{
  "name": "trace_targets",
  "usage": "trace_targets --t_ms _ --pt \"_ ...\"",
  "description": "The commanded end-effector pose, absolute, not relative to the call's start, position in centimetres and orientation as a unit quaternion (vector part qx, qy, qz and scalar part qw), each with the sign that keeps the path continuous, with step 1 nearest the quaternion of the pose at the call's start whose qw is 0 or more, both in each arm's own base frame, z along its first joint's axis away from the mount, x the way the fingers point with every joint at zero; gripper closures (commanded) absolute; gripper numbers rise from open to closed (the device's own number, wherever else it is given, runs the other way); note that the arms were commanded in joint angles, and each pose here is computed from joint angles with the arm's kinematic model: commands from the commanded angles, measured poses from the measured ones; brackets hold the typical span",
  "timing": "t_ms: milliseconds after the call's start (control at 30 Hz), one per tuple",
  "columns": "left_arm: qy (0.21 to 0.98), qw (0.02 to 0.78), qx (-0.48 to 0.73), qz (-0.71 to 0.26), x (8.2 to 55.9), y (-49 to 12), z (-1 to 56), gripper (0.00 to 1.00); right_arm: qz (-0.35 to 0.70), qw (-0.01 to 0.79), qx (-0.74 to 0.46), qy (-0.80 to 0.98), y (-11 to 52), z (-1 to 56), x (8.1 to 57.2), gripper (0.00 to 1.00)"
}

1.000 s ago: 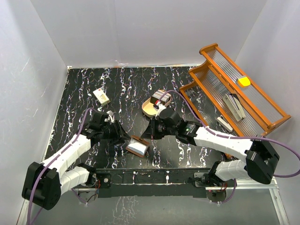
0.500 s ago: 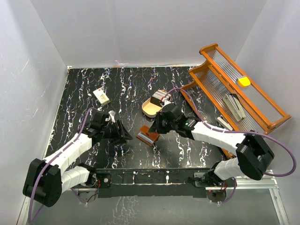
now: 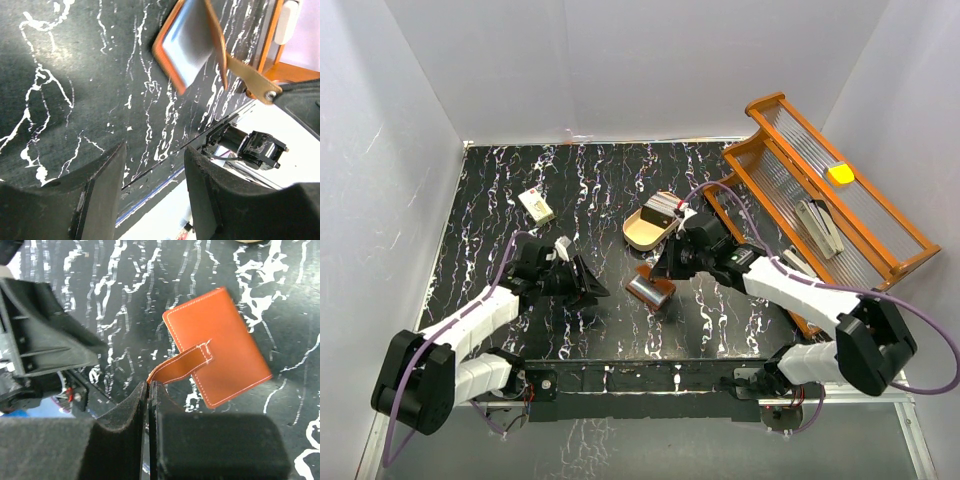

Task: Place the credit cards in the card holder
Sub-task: Open the card holder at the center of the board.

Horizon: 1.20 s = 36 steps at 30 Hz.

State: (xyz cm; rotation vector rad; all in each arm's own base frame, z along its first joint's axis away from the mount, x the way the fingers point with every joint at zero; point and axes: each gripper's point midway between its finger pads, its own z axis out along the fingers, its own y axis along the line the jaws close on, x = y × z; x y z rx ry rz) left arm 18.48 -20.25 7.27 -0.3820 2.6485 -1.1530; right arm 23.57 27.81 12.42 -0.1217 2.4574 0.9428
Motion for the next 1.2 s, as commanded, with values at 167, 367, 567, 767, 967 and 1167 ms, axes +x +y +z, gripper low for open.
trace_targets --t_ms 167,367,567,767,967,1167 --pt "0.901 0.101 -0.124 -0.402 18.0 -20.5 8.3 0.53 0.477 0.241 -0.059 0.843 33.5 19.0 18.5 1.0" --pt "0.921 0.122 -0.124 -0.348 17.7 -18.6 8.4 0.58 0.488 0.255 -0.053 0.833 35.8 19.9 18.1 1.0" --pt "0.919 0.111 -0.117 -0.36 17.6 -19.1 8.0 0.59 0.423 0.262 -0.044 0.866 34.4 15.1 20.0 1.0" --pt "0.923 0.101 -0.113 -0.355 17.5 -19.1 7.2 0.58 0.392 0.268 -0.028 0.88 31.9 12.2 21.5 1.0" --pt "0.922 0.11 -0.11 -0.355 17.8 -19.1 6.8 0.56 0.358 0.285 -0.015 0.889 28.8 10.4 23.3 1.0" --pt "0.919 0.101 -0.112 -0.364 18.2 -19.6 6.3 0.55 0.342 0.28 -0.011 0.897 26.9 8.9 23.8 1.0"
